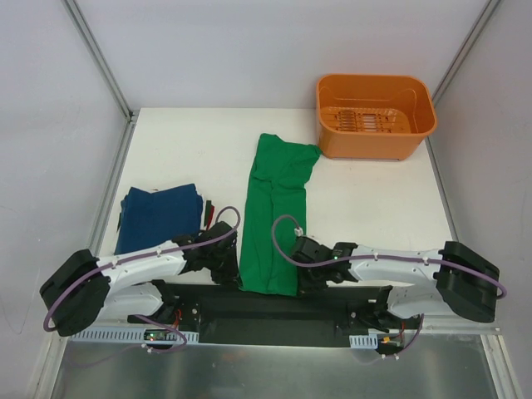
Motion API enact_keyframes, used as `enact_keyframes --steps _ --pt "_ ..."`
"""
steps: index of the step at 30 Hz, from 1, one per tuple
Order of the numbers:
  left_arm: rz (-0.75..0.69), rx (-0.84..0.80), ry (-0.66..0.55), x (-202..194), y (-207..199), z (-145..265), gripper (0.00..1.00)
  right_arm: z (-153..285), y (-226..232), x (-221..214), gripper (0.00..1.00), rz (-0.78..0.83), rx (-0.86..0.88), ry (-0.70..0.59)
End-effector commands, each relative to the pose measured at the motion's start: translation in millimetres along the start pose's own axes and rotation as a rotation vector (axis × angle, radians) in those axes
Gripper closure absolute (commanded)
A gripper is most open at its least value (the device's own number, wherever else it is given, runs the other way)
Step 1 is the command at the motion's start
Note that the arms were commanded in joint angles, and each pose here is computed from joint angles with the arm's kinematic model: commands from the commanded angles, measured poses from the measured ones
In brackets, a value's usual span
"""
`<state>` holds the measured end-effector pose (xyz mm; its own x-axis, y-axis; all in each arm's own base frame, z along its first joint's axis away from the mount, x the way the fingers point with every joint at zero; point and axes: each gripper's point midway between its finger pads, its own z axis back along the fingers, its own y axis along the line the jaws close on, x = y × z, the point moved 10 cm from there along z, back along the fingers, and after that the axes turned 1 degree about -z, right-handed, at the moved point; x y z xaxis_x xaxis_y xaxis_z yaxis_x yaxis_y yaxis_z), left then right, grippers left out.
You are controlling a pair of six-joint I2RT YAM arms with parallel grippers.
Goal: Fold and stack the t-shirts
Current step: Grab the bottom of the folded rectangular tshirt with both arms
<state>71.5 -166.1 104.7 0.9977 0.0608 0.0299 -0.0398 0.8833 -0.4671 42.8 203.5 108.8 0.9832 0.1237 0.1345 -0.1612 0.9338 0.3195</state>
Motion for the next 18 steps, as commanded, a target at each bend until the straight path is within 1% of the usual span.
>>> enact_keyframes --steps 1,2,3,4,6,8,9,13,14,18 --pt "-0.004 -0.098 0.003 -13.1 1.7 10.1 1.00 9.4 -1.4 -15.0 0.93 0.023 0.043 0.031" --pt "0.001 -0.116 0.005 -16.2 1.9 11.8 1.00 13.0 -0.1 -17.7 0.97 0.031 0.065 0.036" --pt "-0.003 -0.125 0.019 -21.7 4.9 11.9 1.00 14.3 0.8 -22.5 0.98 0.044 0.081 0.042" --pt "-0.015 -0.168 0.013 -25.1 3.7 17.1 1.00 16.7 3.5 -24.4 0.99 0.060 0.103 0.044" --pt "-0.009 -0.209 0.022 -29.9 4.7 21.0 1.00 24.9 6.8 -27.6 0.99 0.082 0.146 0.035" --pt "-0.017 -0.279 -0.008 -31.0 1.2 30.1 1.00 33.9 7.8 -26.4 0.99 0.104 0.179 0.002" --pt "-0.026 -0.304 -0.023 -30.6 -1.5 34.3 1.00 37.1 5.1 -26.3 0.99 0.108 0.166 -0.009" --pt "-0.089 -0.394 -0.138 -22.6 -18.5 56.9 1.00 58.4 8.2 -13.9 0.98 0.156 0.171 -0.142" --pt "-0.114 -0.401 -0.196 -16.7 -25.9 64.2 1.00 62.9 8.0 -8.1 0.97 0.167 0.167 -0.187" --pt "-0.158 -0.363 -0.302 4.3 -44.6 77.2 1.00 73.3 6.2 12.2 0.96 0.157 0.129 -0.269"
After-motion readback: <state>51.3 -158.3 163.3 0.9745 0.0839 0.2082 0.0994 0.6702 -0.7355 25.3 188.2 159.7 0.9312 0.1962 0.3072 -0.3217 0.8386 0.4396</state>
